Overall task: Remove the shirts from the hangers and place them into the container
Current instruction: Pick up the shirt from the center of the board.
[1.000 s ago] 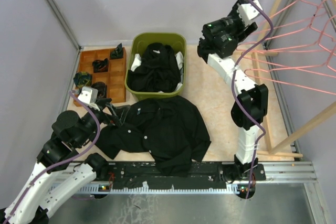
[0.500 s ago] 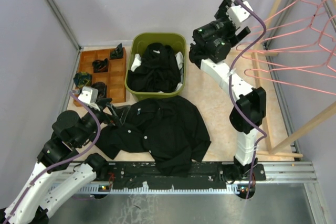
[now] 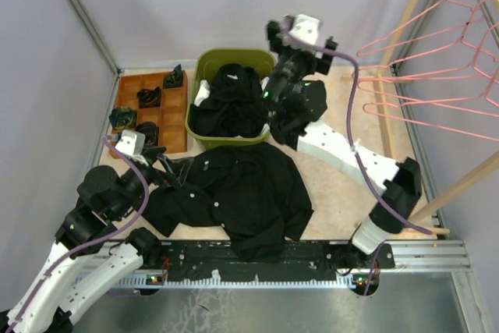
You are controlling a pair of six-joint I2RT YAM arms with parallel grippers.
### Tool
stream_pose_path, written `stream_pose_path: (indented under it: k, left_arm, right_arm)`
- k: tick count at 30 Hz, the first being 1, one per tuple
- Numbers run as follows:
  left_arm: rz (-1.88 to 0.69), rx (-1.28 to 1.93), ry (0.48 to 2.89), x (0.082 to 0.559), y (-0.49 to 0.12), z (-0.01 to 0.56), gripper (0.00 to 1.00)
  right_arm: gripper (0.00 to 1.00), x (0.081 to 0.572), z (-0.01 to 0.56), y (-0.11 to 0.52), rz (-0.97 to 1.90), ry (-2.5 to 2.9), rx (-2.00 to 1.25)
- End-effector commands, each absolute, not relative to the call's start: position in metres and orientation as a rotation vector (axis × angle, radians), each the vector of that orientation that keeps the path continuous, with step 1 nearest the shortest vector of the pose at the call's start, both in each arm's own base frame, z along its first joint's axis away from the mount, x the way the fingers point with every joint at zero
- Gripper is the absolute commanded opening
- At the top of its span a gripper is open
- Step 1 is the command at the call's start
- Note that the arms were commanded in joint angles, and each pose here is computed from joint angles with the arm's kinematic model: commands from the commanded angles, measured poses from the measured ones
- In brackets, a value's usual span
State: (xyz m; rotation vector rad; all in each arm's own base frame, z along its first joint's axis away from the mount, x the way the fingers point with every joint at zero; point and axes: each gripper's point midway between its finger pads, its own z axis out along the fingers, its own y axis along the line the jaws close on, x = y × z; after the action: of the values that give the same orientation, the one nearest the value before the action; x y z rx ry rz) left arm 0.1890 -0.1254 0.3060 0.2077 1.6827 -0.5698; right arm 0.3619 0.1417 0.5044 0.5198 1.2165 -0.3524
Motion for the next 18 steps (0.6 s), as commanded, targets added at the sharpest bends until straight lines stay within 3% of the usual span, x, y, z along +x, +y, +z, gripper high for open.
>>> stream_pose_path:
  k: [1,4,11,18]
  left_arm:
    - [-0.570,0.168,1.651,0.190,-0.121,0.314,0.99]
    - [-0.565,0.161,1.655,0.190,-0.119,0.313,0.99]
    - [-0.559,0.151,1.663,0.190,-0.117,0.311,0.99]
    - [-0.559,0.147,1.689,0.193,-0.121,0.304,0.99]
  right_arm:
    - [0.91,0.342,0.538,0.239,-0.004,1.146,-0.109]
    - [0.99,0.301,0.528,0.284,0.366,1.142,-0.376]
    - [0.99,0.185,0.430,0.339,0.839,1.098,-1.055]
    - [0.99,0.189,0.325,0.334,0.902,1.561,-0.991]
